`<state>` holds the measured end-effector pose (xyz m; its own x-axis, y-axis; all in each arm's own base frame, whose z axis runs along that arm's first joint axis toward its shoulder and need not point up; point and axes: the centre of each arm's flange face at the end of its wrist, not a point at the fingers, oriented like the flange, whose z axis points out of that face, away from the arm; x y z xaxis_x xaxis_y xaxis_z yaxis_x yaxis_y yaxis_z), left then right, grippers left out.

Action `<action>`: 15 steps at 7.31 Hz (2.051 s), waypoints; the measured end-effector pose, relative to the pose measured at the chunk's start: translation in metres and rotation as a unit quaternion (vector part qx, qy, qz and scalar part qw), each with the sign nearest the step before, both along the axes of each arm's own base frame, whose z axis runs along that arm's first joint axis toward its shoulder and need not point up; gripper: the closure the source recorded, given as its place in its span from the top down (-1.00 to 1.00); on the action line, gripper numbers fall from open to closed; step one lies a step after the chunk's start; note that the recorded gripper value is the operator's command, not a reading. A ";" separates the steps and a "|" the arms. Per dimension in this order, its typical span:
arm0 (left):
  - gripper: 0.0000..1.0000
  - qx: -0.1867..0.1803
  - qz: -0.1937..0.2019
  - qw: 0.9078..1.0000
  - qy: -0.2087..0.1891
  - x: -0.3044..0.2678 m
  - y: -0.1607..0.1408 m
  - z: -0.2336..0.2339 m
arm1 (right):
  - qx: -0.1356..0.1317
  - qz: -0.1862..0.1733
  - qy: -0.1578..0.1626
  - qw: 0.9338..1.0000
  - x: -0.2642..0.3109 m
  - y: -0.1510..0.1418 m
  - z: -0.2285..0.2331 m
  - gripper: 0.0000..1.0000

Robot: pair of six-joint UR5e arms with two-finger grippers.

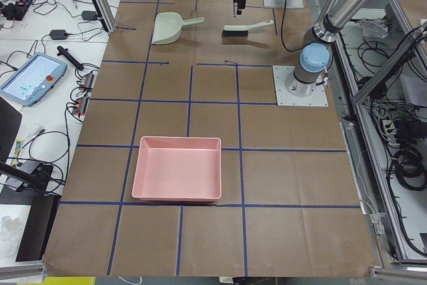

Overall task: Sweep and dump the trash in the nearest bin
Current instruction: 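Move the left gripper down over the white brush handle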

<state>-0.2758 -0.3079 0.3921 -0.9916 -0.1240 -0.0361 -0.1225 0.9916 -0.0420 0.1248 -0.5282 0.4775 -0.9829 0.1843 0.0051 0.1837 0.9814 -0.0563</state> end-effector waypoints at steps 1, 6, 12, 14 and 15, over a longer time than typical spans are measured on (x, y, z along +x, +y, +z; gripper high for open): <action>0.99 -0.012 -0.026 1.000 0.005 -0.024 0.015 -0.016 | 0.001 0.000 0.000 1.000 0.000 0.000 0.000 1.00; 0.90 -0.012 -0.008 1.000 0.008 -0.072 0.094 -0.096 | 0.016 -0.002 0.002 1.000 -0.001 0.010 -0.002 1.00; 0.90 -0.028 -0.075 0.997 0.019 -0.106 0.137 -0.151 | 0.020 0.005 -0.001 1.000 -0.002 0.013 0.000 1.00; 0.80 -0.022 -0.076 0.997 0.013 -0.098 0.147 -0.161 | 0.017 0.013 -0.002 1.000 0.000 0.013 0.001 1.00; 0.56 -0.023 -0.075 0.997 0.014 -0.097 0.148 -0.162 | 0.016 0.018 -0.002 1.000 0.001 0.013 0.002 1.00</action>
<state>-0.3725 -0.1597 0.2296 -0.9997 0.0255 -0.0062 0.0259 0.9959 -0.0870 0.1256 -0.5154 0.4796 -0.9888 0.1493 0.0076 0.1491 0.9885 -0.0238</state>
